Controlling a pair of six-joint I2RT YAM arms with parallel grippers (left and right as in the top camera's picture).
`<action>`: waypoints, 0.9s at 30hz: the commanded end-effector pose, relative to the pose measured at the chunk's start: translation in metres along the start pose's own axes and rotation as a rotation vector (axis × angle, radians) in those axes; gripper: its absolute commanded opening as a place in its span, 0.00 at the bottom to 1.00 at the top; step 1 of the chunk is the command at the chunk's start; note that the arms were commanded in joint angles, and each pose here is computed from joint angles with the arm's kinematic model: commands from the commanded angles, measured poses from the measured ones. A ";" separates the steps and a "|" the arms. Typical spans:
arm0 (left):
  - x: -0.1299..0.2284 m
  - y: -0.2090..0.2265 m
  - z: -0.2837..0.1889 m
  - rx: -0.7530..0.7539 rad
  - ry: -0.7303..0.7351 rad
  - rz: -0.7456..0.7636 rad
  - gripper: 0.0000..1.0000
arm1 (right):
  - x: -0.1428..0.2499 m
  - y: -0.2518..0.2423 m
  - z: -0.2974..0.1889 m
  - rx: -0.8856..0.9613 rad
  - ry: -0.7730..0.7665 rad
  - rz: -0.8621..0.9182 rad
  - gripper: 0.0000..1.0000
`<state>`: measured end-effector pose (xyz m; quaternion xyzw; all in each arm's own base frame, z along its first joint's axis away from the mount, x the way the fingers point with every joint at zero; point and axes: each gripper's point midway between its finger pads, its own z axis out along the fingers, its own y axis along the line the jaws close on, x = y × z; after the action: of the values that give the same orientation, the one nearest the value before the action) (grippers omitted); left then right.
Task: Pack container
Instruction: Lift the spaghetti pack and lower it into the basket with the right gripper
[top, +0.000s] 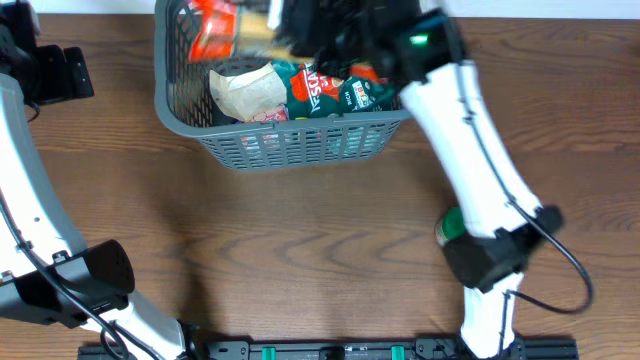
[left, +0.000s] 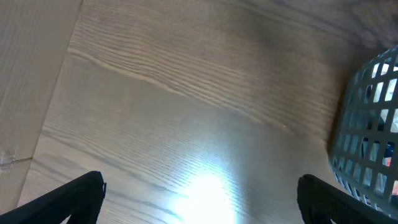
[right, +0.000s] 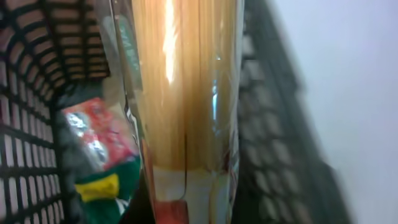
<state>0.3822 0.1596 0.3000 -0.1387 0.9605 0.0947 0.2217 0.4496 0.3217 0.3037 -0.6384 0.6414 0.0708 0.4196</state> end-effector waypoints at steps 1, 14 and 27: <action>0.000 0.000 0.003 0.000 0.011 -0.001 0.99 | -0.015 0.008 0.013 -0.033 -0.053 -0.062 0.02; 0.000 0.000 0.003 0.000 0.011 -0.001 0.99 | 0.023 0.031 0.059 -0.142 0.040 0.083 0.89; 0.000 0.000 0.003 0.000 0.011 -0.001 0.99 | 0.002 -0.055 -0.045 0.150 -0.041 0.272 0.99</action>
<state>0.3822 0.1596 0.3000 -0.1389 0.9606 0.0947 0.2215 0.4773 0.3217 0.2505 -0.5903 0.7097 0.1031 0.3706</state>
